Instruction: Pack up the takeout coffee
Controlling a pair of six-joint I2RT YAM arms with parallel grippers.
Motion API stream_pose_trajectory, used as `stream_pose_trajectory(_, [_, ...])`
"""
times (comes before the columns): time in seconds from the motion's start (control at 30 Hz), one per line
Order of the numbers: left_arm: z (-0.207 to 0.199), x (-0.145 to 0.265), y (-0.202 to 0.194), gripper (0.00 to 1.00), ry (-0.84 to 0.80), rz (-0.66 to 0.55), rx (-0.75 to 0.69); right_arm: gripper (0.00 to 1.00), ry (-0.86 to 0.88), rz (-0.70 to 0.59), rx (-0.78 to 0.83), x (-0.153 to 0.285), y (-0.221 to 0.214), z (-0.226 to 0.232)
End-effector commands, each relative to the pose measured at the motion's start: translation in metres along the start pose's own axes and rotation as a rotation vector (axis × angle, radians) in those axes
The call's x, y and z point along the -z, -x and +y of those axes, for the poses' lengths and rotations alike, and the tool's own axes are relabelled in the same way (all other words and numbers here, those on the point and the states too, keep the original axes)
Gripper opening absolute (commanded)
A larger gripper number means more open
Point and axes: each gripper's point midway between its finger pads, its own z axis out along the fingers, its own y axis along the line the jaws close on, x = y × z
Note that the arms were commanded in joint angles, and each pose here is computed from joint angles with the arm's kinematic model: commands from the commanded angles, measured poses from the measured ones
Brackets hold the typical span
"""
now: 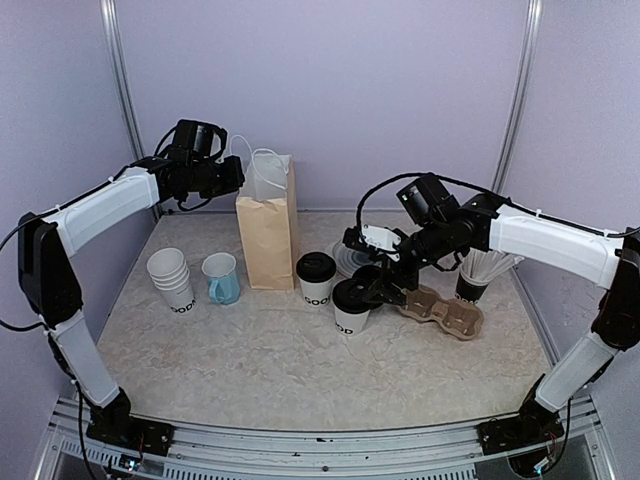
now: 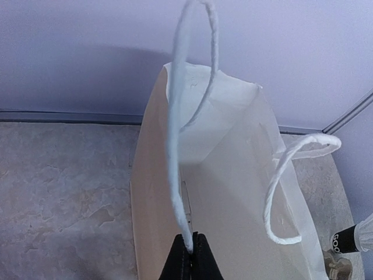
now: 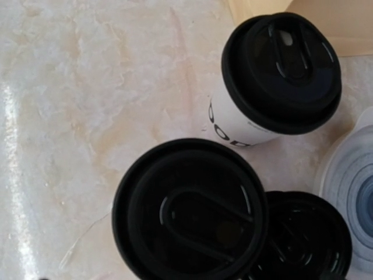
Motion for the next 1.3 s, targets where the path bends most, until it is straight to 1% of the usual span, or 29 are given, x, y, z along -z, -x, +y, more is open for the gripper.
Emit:
stream_pose_trajectory(0.0, [-0.009,0.003,0.017,0.0,-0.038,-0.043,0.012,1.0,-0.012,-0.019,0.003,0.005,0.002,-0.005])
stream_pose_trajectory(0.13, [-0.021,0.019,0.037,0.0,-0.101,-0.122,0.029,0.99,-0.028,-0.036,0.005,0.014,0.012,-0.011])
stream_pose_trajectory(0.27, [-0.033,0.047,0.065,0.0,-0.17,-0.25,0.067,0.99,-0.078,-0.073,0.021,0.031,0.029,-0.024])
stream_pose_trajectory(0.47, [-0.056,0.074,0.083,0.0,-0.285,-0.326,0.095,0.99,-0.151,-0.128,0.026,0.05,0.06,-0.046])
stream_pose_trajectory(0.57, [-0.065,0.084,0.084,0.0,-0.336,-0.338,0.122,0.99,-0.188,-0.157,0.018,0.058,0.076,-0.058])
stream_pose_trajectory(0.6, [-0.07,0.09,0.089,0.0,-0.358,-0.361,0.128,0.98,-0.203,-0.17,0.012,0.061,0.082,-0.062])
stream_pose_trajectory(0.7, [-0.082,0.108,0.092,0.0,-0.369,-0.403,0.132,0.97,-0.239,-0.234,-0.017,0.076,0.108,-0.076])
stream_pose_trajectory(0.73, [-0.086,0.116,0.093,0.0,-0.365,-0.42,0.131,0.97,-0.25,-0.276,-0.024,0.086,0.123,-0.08])
stream_pose_trajectory(0.9, [-0.113,0.163,0.086,0.0,-0.323,-0.507,0.109,0.95,-0.209,-0.422,-0.07,0.116,0.176,-0.088])
stream_pose_trajectory(1.0, [-0.118,0.18,0.076,0.0,-0.31,-0.516,0.116,0.94,-0.144,-0.5,-0.072,0.127,0.198,-0.082])
stream_pose_trajectory(1.17, [-0.116,0.206,0.056,0.0,-0.292,-0.514,0.157,0.93,0.007,-0.54,-0.084,0.125,0.209,-0.061])
stream_pose_trajectory(1.27, [-0.116,0.221,0.036,0.0,-0.283,-0.49,0.188,0.93,0.057,-0.536,-0.086,0.121,0.206,-0.052])
